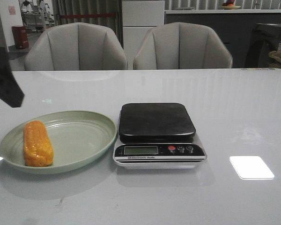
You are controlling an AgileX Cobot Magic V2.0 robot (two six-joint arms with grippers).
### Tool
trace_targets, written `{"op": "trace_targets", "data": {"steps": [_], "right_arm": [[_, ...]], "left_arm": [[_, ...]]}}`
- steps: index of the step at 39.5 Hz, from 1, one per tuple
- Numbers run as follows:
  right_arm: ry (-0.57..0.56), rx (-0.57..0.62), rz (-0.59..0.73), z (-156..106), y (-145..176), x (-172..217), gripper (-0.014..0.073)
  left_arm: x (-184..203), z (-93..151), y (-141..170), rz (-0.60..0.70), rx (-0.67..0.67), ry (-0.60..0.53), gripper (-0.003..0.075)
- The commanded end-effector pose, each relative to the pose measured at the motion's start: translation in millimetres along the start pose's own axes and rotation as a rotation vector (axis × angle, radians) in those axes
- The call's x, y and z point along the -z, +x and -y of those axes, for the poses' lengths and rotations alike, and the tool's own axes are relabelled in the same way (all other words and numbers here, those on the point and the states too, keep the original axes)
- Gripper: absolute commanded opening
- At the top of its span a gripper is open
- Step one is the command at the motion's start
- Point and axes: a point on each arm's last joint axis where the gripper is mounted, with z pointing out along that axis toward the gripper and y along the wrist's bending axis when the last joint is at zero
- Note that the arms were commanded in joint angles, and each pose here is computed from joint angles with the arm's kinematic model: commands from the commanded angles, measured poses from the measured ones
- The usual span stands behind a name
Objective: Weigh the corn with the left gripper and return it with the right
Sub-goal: 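Lower the left gripper over the corn cob on the green plate, then close the left gripper on the corn cob and lift it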
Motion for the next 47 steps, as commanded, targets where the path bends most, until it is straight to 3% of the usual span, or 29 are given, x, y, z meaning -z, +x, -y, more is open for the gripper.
{"op": "trace_targets", "data": {"steps": [1, 22, 25, 35, 47], "right_arm": [[-0.005, 0.016, 0.083, -0.4, -4.2, 1.5, 0.0167], [-0.005, 0.016, 0.083, -0.4, -4.2, 1.5, 0.0167], [-0.005, 0.016, 0.083, -0.4, -4.2, 1.5, 0.0167], [-0.005, 0.016, 0.083, -0.4, -4.2, 1.5, 0.0167], [-0.005, 0.016, 0.083, -0.4, -4.2, 1.5, 0.0167]], "left_arm": [[-13.4, 14.5, -21.4, 0.057, 0.005, 0.041, 0.0617], [-100.0, 19.4, -24.7, -0.157, 0.068, 0.007, 0.06], [-104.9, 19.8, -25.3, -0.176, 0.068, 0.004, 0.054], [-101.3, 28.4, -51.6, -0.115, 0.063, 0.028, 0.0108], [-79.8, 87.1, -91.2, 0.022, -0.032, 0.154, 0.0126]]}}
